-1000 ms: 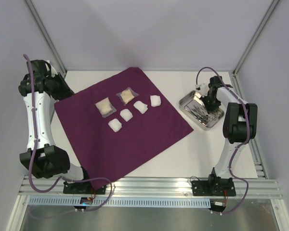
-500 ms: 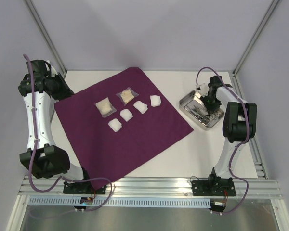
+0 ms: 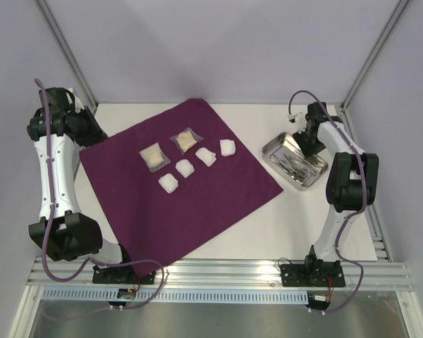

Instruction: Prepare the surgical pack

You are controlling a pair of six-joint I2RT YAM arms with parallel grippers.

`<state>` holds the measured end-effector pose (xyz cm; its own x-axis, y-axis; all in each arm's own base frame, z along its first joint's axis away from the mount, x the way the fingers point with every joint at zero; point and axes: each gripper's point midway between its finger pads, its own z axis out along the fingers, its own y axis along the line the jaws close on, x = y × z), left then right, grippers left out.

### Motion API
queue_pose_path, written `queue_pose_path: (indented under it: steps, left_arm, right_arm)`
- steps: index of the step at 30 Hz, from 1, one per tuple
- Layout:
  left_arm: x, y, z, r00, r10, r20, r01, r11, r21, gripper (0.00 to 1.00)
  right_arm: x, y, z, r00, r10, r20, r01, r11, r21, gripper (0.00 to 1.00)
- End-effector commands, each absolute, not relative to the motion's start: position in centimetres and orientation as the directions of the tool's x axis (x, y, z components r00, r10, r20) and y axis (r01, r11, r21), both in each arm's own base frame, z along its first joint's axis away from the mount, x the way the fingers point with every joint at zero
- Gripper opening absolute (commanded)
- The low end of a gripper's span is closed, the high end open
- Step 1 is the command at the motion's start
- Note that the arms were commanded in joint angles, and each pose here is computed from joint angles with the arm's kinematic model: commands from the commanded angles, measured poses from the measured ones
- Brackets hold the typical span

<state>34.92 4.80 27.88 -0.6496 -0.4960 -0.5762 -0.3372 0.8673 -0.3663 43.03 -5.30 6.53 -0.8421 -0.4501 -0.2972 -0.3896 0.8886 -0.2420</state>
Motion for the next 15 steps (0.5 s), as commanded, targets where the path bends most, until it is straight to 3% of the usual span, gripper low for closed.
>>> queue_pose_path:
  steps: [1,6,11,15]
  left_arm:
    - [34.9,5.4,28.9,-0.638,-0.434,-0.636,-0.295,0.901,-0.318,0.33]
    - [33.8,5.7,28.4,-0.693,-0.321,-0.645,-0.222,0.947,-0.233,0.45]
    - [31.8,4.3,25.9,-0.801,-0.189,-0.569,-0.076,0.973,-0.216,0.47]
    - [30.4,3.5,23.7,-0.839,-0.115,-0.532,0.006,0.975,-0.220,0.49]
  right_arm:
    - [45.2,-3.7,15.4,-0.780,-0.446,-0.439,-0.291,0.879,-0.377,0.46]
    - [45.0,1.1,21.8,-0.716,-0.394,-0.576,-0.214,0.910,-0.356,0.61]
    - [43.4,8.5,23.4,-0.659,-0.297,-0.691,-0.218,0.955,-0.203,0.62]
    - [42.1,16.9,23.8,-0.571,-0.221,-0.790,-0.323,0.946,-0.031,0.61]
